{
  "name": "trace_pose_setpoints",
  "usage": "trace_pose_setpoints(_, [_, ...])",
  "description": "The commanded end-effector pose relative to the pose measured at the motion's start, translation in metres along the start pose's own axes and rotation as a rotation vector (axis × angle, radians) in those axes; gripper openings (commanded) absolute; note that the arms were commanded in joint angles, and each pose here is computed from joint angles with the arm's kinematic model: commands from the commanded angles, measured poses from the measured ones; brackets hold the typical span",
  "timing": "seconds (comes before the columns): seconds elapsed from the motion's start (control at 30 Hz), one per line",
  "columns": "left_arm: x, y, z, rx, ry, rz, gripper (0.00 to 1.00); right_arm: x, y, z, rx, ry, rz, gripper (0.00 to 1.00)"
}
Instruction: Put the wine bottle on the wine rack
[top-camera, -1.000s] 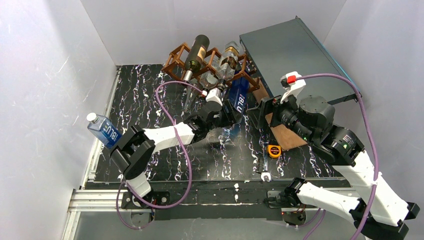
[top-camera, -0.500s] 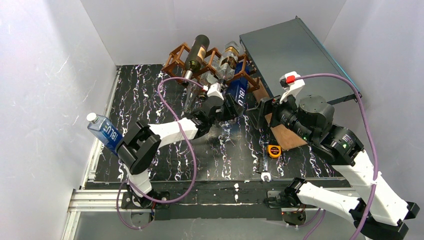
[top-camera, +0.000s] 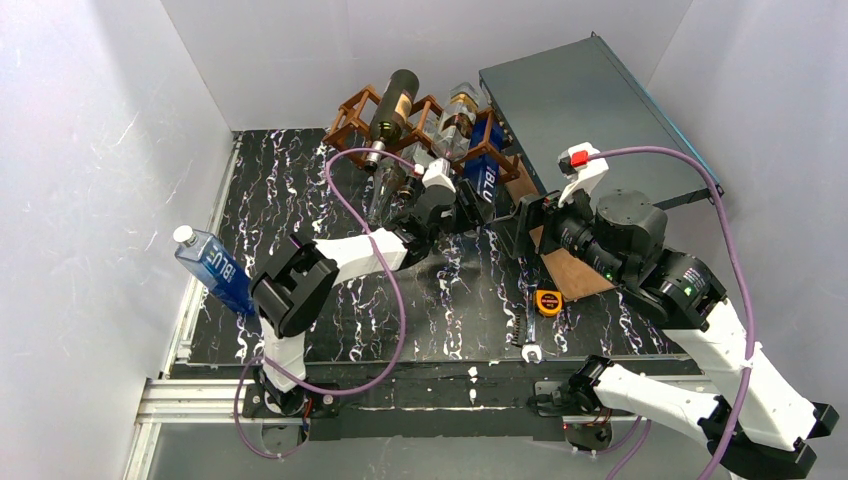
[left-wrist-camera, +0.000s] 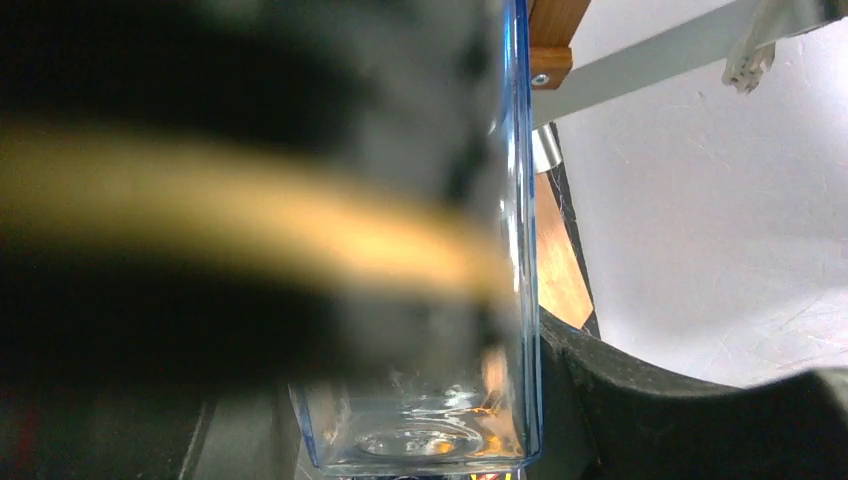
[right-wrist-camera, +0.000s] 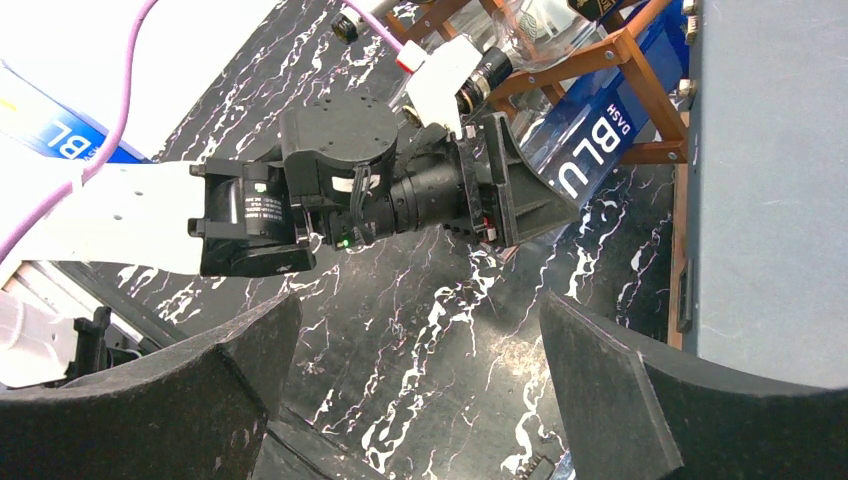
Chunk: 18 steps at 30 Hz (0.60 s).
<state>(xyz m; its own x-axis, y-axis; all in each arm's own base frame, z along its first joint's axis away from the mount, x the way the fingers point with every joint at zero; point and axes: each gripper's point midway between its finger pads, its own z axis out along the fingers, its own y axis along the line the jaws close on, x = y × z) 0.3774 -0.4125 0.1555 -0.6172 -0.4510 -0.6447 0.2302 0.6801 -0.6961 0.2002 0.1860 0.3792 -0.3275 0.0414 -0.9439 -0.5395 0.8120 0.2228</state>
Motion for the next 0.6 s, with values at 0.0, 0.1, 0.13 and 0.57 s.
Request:
trace_pose_setpoints(0.0, [-0.092, -0.081, -0.012, 0.224, -0.273, -0.019, 0.0, -0.025, 0.004, -0.011, -0.019, -0.076, -0.003, 0.98])
trace_pose_setpoints(0.1, [-0.092, -0.074, -0.008, 0.213, -0.269, -0.021, 0.0, -0.026, 0.003, -0.012, -0.017, -0.081, -0.004, 0.98])
trace_pose_setpoints(0.13, [-0.093, -0.072, -0.007, 0.212, -0.268, -0.02, 0.0, -0.025, 0.003, -0.012, -0.018, -0.082, -0.005, 0.98])
trace_pose_setpoints(0.57, [-0.085, -0.056, -0.004, 0.203, -0.222, -0.058, 0.41, -0.022, 0.004, -0.01, -0.023, -0.077, 0.0, 1.0])
